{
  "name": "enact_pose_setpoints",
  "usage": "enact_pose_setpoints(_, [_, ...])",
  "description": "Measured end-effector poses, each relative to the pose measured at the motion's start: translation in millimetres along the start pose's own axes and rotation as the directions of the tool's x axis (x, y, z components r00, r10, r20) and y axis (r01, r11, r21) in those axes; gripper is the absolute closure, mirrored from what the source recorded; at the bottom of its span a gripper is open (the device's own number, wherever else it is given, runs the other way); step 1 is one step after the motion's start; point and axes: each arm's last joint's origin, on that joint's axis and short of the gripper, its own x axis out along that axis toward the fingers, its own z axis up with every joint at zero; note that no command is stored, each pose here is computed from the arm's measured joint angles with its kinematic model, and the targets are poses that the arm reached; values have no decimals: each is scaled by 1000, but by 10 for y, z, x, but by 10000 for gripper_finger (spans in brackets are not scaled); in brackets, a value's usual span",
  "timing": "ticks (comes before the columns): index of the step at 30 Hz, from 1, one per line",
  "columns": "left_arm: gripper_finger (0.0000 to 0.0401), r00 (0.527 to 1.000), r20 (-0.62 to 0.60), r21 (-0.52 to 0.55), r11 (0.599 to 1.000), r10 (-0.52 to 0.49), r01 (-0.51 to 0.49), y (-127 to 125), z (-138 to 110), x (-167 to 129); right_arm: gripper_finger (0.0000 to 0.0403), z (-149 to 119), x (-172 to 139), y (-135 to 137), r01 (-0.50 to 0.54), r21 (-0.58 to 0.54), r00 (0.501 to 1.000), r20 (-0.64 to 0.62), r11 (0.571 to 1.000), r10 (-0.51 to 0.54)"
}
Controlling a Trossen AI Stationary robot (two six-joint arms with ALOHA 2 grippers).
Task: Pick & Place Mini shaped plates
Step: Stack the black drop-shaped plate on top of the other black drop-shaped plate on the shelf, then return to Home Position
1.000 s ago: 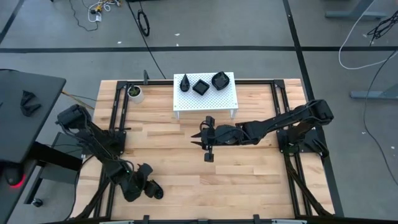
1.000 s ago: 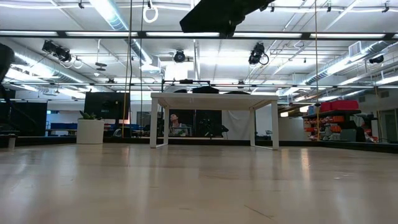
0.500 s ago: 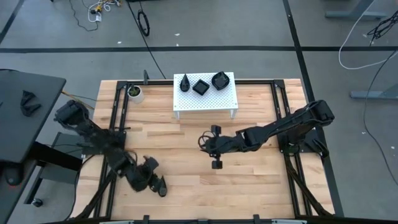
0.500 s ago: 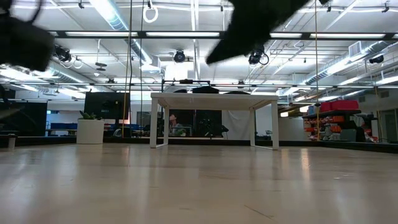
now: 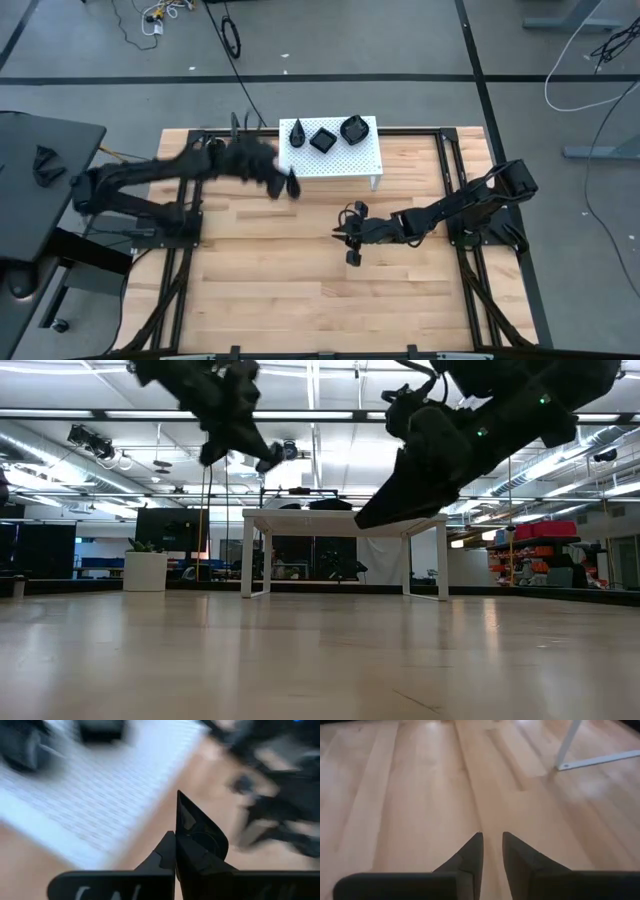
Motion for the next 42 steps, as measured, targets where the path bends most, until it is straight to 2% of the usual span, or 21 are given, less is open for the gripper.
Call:
enact_pose_setpoints(3, [398,988,-1,84,984,155,-154,273,468,27,328,36,27,-85,21,18,1000,16,1000,-22])
enact_pose_setpoints(6, [398,969,-17,84,966,248,-246,585,812,117,328,95,52,-169,30,23,998,52,999,-31])
enact_pose_setpoints(9, [395,972,-22,64,970,235,-233,841,1059,212,328,160,69,-246,47,4,994,99,999,-47])
enact_pose_setpoints(12, [394,984,-17,43,983,180,-179,1024,1234,268,328,208,83,-328,70,-19,989,130,997,-67])
enact_pose_setpoints(16, [393,987,-84,1,990,140,-141,1213,1265,418,328,275,64,-443,104,-40,983,153,994,-97])
enact_pose_setpoints(21, [392,984,-136,-5,993,116,-118,1282,1215,491,328,343,43,-562,140,-54,975,182,989,-129])
enact_pose_setpoints(26, [392,981,-140,8,991,135,-135,1288,1211,490,328,356,55,-647,165,-53,971,183,985,-153])
enact_pose_setpoints(30, [385,972,-137,15,982,189,-189,1303,1211,487,328,357,57,-669,171,-51,970,181,984,-160])
enact_pose_setpoints(35, [335,968,-128,14,976,217,-218,1338,1220,472,328,357,57,-665,167,-50,971,181,985,-156])
enact_pose_setpoints(42, [263,972,-109,31,979,206,-204,1296,1245,396,328,356,57,-664,164,-31,971,181,986,-156])
